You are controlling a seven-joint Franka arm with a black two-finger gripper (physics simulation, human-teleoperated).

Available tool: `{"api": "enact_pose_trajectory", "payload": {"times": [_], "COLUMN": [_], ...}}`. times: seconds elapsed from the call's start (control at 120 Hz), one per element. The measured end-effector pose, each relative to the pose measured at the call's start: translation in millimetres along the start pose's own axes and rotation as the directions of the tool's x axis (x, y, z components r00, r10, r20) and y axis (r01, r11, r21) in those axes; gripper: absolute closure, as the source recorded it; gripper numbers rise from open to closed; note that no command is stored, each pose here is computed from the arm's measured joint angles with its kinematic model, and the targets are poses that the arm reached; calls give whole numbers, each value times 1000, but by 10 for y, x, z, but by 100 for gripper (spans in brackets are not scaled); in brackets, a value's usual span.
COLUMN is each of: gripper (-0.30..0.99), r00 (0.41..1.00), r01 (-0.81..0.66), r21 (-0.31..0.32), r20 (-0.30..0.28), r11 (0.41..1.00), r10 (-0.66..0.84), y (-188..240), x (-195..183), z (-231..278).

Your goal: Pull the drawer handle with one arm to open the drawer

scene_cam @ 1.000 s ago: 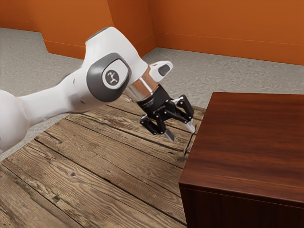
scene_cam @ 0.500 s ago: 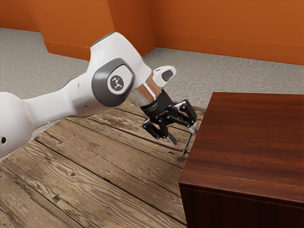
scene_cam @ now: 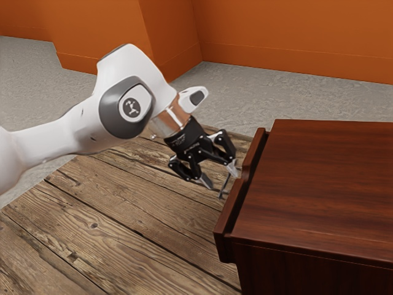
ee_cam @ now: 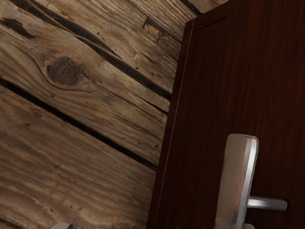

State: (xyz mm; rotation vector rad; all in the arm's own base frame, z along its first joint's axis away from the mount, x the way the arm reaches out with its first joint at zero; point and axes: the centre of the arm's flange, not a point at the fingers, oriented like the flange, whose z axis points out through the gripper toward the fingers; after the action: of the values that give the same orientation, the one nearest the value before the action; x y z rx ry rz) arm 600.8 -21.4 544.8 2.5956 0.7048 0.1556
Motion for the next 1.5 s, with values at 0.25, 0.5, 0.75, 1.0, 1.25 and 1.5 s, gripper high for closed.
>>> {"api": "enact_pose_trajectory", "payload": {"times": [0.25,0.5,0.75,1.0,1.25,1.5], "gripper": [28,28,28,28,28,28], "r00": [1000,1000,1000,1000,998,993], "r01": [13,28,29,29,64,108], "r21": [2,2,2,-4,-4,-7], "r20": [-2,-7,-1,-8,-21,-39], "r11": [1000,1000,1000,1000,998,994], "r10": [-13,-28,-29,-29,-64,-108], "y": [-105,-224,-279,-334,-543,-840], "x": [-14,-25,-73,-85,-2,54], "z": [-47,-116,-126,-202,-288,-428]}}
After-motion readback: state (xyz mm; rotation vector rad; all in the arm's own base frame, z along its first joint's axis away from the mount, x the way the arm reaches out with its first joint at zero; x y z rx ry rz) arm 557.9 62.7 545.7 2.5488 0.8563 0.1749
